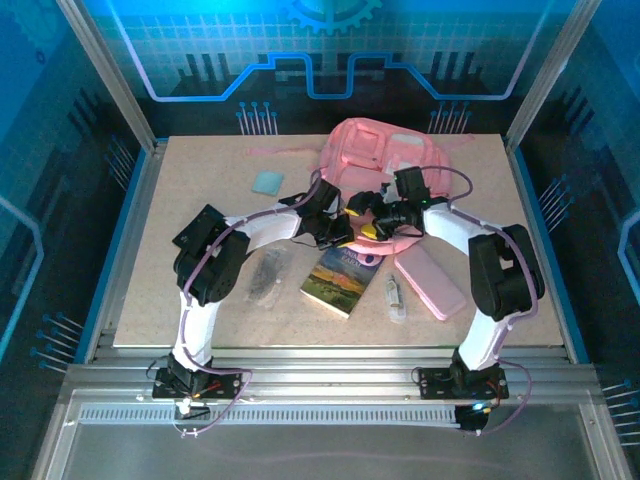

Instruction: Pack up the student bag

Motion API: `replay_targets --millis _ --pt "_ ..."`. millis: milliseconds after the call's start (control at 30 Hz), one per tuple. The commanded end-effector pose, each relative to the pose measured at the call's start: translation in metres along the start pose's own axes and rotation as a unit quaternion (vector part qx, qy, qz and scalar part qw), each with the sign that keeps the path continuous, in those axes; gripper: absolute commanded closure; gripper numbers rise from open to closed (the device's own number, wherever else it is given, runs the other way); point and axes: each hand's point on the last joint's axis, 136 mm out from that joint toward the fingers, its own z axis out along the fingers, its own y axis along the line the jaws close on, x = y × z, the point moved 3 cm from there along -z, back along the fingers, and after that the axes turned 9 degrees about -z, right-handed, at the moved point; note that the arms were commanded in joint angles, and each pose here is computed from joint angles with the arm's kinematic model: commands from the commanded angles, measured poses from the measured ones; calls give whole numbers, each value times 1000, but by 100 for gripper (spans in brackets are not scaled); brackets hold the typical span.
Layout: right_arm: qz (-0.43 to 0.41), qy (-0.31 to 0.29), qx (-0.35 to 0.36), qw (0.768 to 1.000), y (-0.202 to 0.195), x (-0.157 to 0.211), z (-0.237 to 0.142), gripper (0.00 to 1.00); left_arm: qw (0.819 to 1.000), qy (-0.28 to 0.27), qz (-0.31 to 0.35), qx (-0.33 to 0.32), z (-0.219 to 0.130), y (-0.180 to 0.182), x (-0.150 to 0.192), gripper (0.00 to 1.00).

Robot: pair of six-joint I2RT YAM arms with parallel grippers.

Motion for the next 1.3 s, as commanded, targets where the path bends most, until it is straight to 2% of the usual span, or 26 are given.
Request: replay_targets --millis 0,167,267,400,567,800,900,933,1000,1033,1133,1267 --pt "-14 -3 -12 1000 21 7 -26 21 997 25 -28 -64 12 36 16 95" --pt "-60 -60 75 994 12 -15 -72 20 997 25 -9 -72 -4 30 16 91" --pt "-60 -106 127 984 -12 -38 -102 21 998 23 5 -65 -22 17 19 86" --pt "-41 -141 174 974 -49 -64 -122 24 999 13 18 -49 -43 -1 19 79" --pt "-27 -131 199 971 -80 -84 -107 36 1000 4 8 -16 -54 -21 17 73" --pt "-9 -109 209 972 -104 -105 -68 40 1000 -2 11 9 -53 -39 11 71" --pt "-10 -101 198 975 -101 -109 -56 47 1000 1 9 15 -50 -42 10 71" --pt "-12 -99 194 976 -98 -110 -53 54 1000 0 11 18 -51 -44 9 71" --pt "-19 -98 166 981 -83 -112 -52 85 1000 -2 17 21 -51 -46 8 70" --pt "-21 -103 150 983 -74 -112 -56 100 999 -4 25 22 -52 -48 7 65" --pt "-35 -126 119 984 -44 -113 -76 100 998 -16 45 29 -60 -56 5 52" --pt "-42 -170 65 982 -7 -125 -110 100 996 -29 68 44 -70 -70 0 48"
